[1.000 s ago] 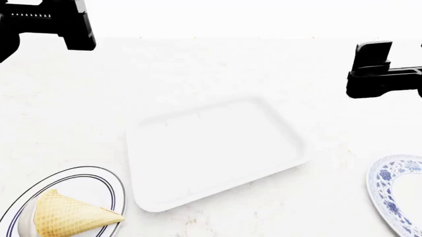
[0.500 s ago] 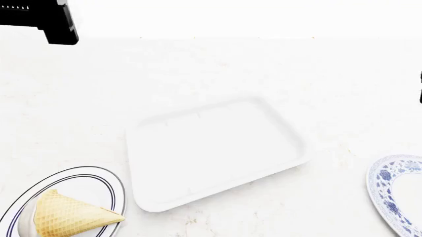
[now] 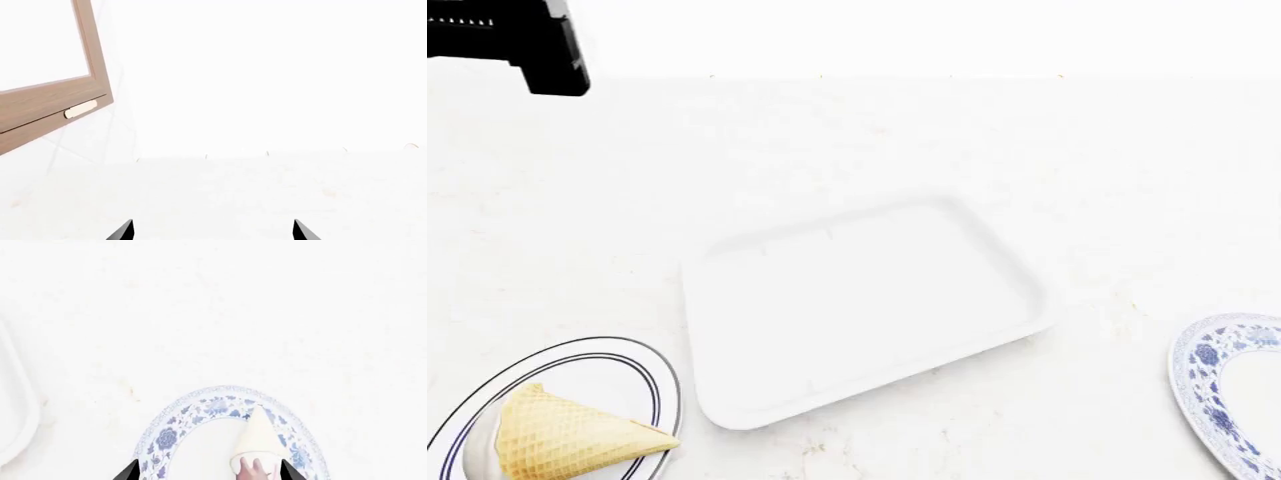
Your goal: Move the dessert items from the plate to the tray.
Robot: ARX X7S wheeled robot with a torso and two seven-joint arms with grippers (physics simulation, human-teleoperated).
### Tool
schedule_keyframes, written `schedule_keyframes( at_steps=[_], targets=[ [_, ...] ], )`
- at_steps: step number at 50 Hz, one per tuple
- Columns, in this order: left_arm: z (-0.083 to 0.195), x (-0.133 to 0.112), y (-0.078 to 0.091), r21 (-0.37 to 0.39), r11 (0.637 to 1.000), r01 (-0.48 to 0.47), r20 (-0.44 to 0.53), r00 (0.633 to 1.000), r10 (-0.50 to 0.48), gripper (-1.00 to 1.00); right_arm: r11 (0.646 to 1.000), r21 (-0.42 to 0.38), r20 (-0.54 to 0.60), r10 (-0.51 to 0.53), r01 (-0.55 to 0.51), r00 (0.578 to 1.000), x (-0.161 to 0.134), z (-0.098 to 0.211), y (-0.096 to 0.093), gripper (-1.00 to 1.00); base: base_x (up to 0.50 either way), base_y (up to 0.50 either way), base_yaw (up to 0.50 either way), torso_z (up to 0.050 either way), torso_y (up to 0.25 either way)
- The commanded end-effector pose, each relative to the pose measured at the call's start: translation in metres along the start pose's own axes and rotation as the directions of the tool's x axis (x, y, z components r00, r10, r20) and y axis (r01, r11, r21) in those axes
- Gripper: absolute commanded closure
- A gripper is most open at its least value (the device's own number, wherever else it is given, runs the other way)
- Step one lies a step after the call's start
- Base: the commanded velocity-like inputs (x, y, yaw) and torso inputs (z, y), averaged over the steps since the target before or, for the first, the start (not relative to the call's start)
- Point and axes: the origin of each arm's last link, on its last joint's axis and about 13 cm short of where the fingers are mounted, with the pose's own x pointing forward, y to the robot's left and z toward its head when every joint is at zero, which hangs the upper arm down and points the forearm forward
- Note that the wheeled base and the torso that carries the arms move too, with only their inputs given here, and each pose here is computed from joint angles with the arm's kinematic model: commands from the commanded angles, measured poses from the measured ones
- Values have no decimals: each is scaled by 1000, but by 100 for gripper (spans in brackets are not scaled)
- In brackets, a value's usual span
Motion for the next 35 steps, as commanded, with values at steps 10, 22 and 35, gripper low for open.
schedule_keyframes(
  at_steps=[10, 22, 35],
  targets=[
    [-2, 0, -1, 2, 1000, -1, -7, 1000, 1, -100, 994, 54, -37, -96, 98, 995, 14, -1, -26, -100, 0, 0, 0, 0, 0],
    [-3, -6, 1, -2, 1000, -8, -2, 1000, 8, -100, 989, 84, -68, -117, 122, 991, 28, 0, -32, -100, 0, 0, 0, 0, 0],
    [-6, -6, -1, 2, 1000, -11, -7, 1000, 11, -100, 986, 88, -110, -133, 142, 985, 44, 1, -34, -100, 0, 0, 0, 0, 0]
  ],
)
